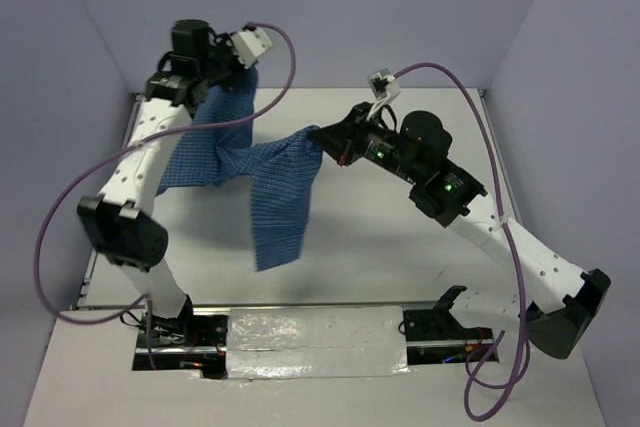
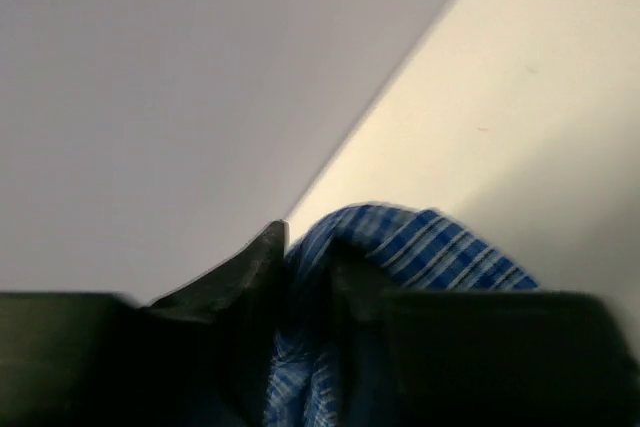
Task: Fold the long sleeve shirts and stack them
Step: Flatten the shirt out
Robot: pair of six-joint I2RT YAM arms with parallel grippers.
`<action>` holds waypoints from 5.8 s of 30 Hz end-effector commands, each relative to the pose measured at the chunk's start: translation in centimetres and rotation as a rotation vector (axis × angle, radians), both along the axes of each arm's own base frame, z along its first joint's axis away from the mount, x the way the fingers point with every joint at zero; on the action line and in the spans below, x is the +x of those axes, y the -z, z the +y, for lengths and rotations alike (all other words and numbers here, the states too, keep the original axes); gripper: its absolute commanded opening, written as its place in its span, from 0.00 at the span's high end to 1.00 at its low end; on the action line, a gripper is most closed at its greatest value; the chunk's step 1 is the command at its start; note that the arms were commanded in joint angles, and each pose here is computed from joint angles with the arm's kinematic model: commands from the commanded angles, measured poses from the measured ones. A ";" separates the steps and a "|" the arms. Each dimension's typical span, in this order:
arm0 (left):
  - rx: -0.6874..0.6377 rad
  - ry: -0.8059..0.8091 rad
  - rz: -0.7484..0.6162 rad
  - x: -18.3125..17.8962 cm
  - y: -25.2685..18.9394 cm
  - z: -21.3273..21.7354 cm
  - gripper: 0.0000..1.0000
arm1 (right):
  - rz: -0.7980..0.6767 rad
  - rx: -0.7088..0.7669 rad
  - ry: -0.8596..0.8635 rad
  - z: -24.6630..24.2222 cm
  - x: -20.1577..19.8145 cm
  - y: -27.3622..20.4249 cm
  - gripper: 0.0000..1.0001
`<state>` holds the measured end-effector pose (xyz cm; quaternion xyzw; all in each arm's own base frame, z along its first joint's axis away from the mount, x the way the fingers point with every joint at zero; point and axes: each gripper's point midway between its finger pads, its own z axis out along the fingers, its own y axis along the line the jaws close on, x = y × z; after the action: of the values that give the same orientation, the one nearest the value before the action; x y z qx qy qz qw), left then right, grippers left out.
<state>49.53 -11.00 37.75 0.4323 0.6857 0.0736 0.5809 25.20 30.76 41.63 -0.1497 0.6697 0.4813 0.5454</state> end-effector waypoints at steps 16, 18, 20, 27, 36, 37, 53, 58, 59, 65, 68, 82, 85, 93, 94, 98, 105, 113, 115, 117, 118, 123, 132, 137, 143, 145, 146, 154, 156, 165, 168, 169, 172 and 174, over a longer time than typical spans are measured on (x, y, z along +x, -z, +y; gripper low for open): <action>0.292 0.164 0.497 -13.6 16.8 1.3 0.05 | 0.477 -0.105 0.335 -8.7 7.6 18.8 1.00; 0.373 0.208 0.655 -19.2 23.0 2.9 0.08 | 0.477 -0.094 0.345 -9.2 8.1 19.0 1.00; 0.433 0.198 0.632 -20.4 26.0 3.3 0.07 | 0.488 -0.100 0.345 -9.5 8.4 19.7 1.00; 0.532 0.009 0.582 -17.1 31.7 5.9 0.05 | 0.509 -0.207 0.327 -10.3 9.3 21.1 1.00; 0.625 0.005 0.640 -17.3 37.0 7.1 0.25 | 0.556 -0.272 0.368 -12.8 13.2 22.8 0.93; 0.627 -0.024 0.646 -17.2 37.2 7.4 0.34 | 0.559 -0.294 0.374 -12.9 13.7 23.0 0.90; 0.326 -0.135 0.639 -17.5 31.7 5.0 1.00 | 0.641 -0.449 0.731 -27.0 18.9 19.8 0.16; 0.270 -0.144 0.646 -18.5 31.3 4.6 1.00 | 0.624 -0.424 0.596 -24.9 13.2 22.4 0.26; 0.265 -0.149 0.655 -18.6 31.4 4.8 1.00 | 0.664 -0.430 0.555 -24.2 11.7 25.0 0.32; 0.262 -0.169 0.659 -18.4 31.3 5.0 1.00 | 0.767 -0.549 0.488 -22.2 10.2 31.8 0.32; 0.260 -0.173 0.655 -18.3 31.2 5.0 1.00 | 0.695 -0.677 0.420 -19.1 11.2 32.8 0.24; 0.271 -0.206 0.626 -18.0 30.8 6.0 1.00 | 0.875 -0.916 0.546 -19.3 14.5 39.0 0.21; 0.270 -0.210 0.624 -17.9 30.8 6.2 1.00 | 0.881 -0.970 0.557 -19.8 13.5 40.0 0.25; 0.258 -0.229 0.627 -17.6 30.6 6.5 1.00 | 0.904 -0.992 0.544 -20.2 11.5 39.6 1.00; 0.266 -0.235 0.624 -17.6 30.5 6.7 1.00 | 0.905 -0.975 0.529 -20.0 10.7 39.0 1.00; 0.299 -0.250 0.599 -17.4 30.2 7.5 1.00 | 0.885 -0.988 0.449 -16.9 5.7 37.9 1.00; 0.294 -0.248 0.593 -16.5 29.7 7.3 1.00 | 0.900 -1.082 0.145 -10.0 -4.7 38.5 0.27; 0.298 -0.238 0.589 -16.6 29.4 7.2 1.00 | 0.860 -0.867 0.196 -10.4 -5.5 32.6 0.14; 0.292 -0.240 0.591 -16.7 29.4 7.2 1.00 | 0.889 -0.804 0.200 -10.8 -5.7 32.7 0.14; 0.288 -0.237 0.597 -16.9 29.5 7.1 1.00 | 0.928 -0.756 0.243 -11.5 -5.3 33.4 0.14; 0.288 -0.237 0.597 -17.0 29.5 7.2 1.00 | 0.941 -0.743 0.265 -11.9 -5.1 33.7 0.14; 0.293 -0.236 0.597 -17.4 29.5 7.2 1.00 | 1.037 -0.717 0.507 -15.4 -3.2 36.5 0.14; 0.287 -0.237 0.592 -17.8 29.3 7.2 1.00 | 1.096 -0.632 0.263 -9.7 -3.8 40.4 0.22; 0.294 -0.245 0.594 -18.2 29.3 7.5 1.00 | 1.152 -0.661 0.218 -10.3 -4.5 41.6 0.75; 0.368 -0.329 0.692 -23.0 30.0 10.6 1.00 | 1.137 -0.613 0.288 -14.1 -5.7 38.7 1.00; 0.417 -0.321 0.784 -27.1 30.6 11.9 1.00 | 1.158 -0.638 0.293 -15.7 -8.9 37.4 1.00; 0.419 -0.304 0.789 -29.2 30.6 12.3 1.00 | 1.168 -0.618 0.261 -15.9 -11.2 36.5 1.00; 0.416 -0.032 0.780 -30.0 30.8 10.3 1.00 | 1.040 -0.457 0.147 -12.0 -8.8 31.8 1.00; 0.432 -0.015 0.708 -23.6 30.7 9.3 1.00 | 0.936 -0.446 0.058 -10.0 0.1 28.7 1.00; -0.141 -0.329 -0.379 9.3 -11.9 3.2 1.00 | 0.006 0.434 0.415 -19.3 25.4 -13.6 1.00; -0.263 -0.220 -0.674 2.0 -18.8 3.0 1.00 | -0.408 0.384 0.517 -22.1 17.5 -28.2 1.00; -0.326 -0.193 -0.744 0.2 -23.4 2.9 1.00 | -0.484 0.402 0.494 -22.1 16.1 -30.2 1.00; -0.425 -0.143 -0.818 -1.7 -29.5 2.5 1.00 | -0.760 0.516 0.489 -24.8 4.7 -37.5 1.00; -0.372 -0.096 -0.838 -2.3 -29.9 1.3 1.00 | -0.705 0.501 0.604 -26.7 8.2 -34.6 1.00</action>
<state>62.06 -10.39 43.45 0.2832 0.6378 0.1440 0.7016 53.08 2.49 59.93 0.1274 0.5356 0.3629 0.7518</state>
